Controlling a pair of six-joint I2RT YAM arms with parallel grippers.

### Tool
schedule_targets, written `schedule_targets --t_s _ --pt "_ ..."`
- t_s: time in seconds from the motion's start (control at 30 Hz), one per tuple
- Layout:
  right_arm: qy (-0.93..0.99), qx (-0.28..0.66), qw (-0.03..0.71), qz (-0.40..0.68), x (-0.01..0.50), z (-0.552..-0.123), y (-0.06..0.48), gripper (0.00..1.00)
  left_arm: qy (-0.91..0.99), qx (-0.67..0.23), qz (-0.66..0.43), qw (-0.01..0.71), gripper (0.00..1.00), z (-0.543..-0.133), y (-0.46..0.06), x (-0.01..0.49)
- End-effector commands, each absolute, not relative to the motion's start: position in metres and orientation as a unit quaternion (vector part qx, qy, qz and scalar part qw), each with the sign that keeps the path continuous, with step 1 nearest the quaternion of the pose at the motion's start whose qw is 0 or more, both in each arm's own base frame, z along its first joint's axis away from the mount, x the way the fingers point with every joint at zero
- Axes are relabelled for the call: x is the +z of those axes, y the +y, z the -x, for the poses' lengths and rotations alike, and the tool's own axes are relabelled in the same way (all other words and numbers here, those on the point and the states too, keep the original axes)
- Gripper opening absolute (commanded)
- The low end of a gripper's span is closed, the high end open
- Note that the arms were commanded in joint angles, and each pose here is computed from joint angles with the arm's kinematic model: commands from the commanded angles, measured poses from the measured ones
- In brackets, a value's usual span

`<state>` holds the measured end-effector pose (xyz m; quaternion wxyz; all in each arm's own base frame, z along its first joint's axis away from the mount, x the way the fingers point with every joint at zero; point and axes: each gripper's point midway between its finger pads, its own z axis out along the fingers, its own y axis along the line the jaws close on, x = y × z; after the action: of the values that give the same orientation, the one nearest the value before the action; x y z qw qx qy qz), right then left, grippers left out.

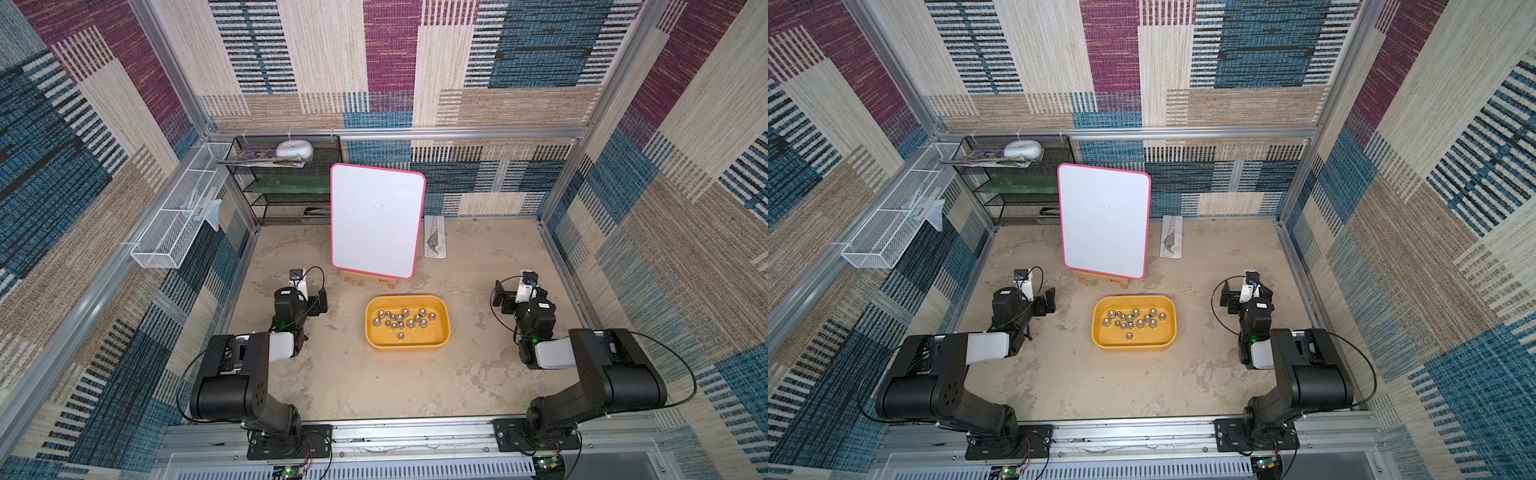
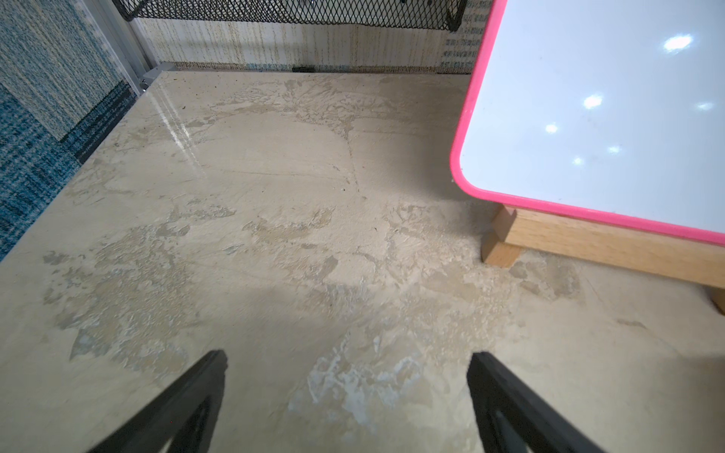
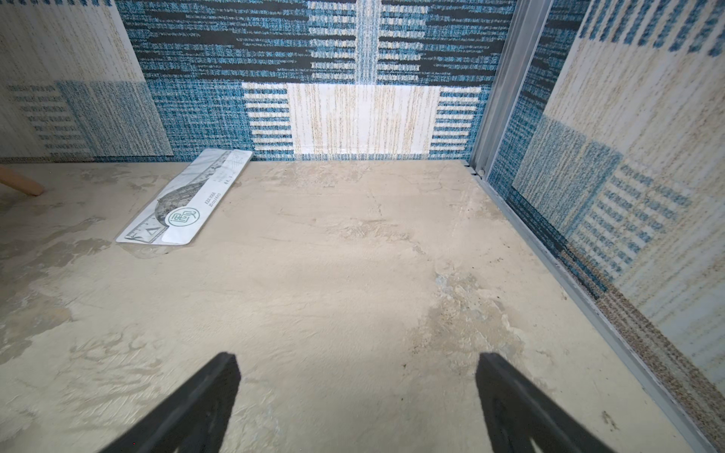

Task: Put the nuts on the desktop into the storage box
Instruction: Reset both arms

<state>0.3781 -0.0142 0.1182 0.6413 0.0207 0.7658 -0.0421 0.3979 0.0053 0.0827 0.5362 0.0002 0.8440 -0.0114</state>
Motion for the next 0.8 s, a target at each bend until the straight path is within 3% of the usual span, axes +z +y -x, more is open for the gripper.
schedule_targets --t_s 0.0,0.17,0.3,0.37,0.67,0.77 --pt "0.755 -0.041 0.654 -0.017 0.127 -0.380 -0.013 0.99 0.836 -0.010 -0.006 0.549 1.00 -0.401 0.005 0.089" --pt "0.757 -0.033 0.653 -0.012 0.126 -0.381 -0.012 0.99 0.835 -0.011 -0.006 0.550 1.00 -0.402 0.004 0.091" --pt "0.742 0.067 0.659 0.102 0.130 -0.372 0.023 0.99 0.835 -0.011 -0.007 0.550 1.00 -0.402 0.004 0.090" --pt "0.738 0.071 0.660 0.120 0.131 -0.369 0.027 0.99 0.836 -0.011 -0.006 0.549 1.00 -0.402 0.005 0.090" --pt "0.741 0.068 0.658 0.114 0.129 -0.370 0.025 0.99 0.835 -0.011 -0.006 0.550 1.00 -0.402 0.004 0.090" --pt "0.761 0.039 0.646 0.058 0.124 -0.381 0.004 0.99 0.835 -0.011 -0.006 0.550 1.00 -0.401 0.004 0.090"
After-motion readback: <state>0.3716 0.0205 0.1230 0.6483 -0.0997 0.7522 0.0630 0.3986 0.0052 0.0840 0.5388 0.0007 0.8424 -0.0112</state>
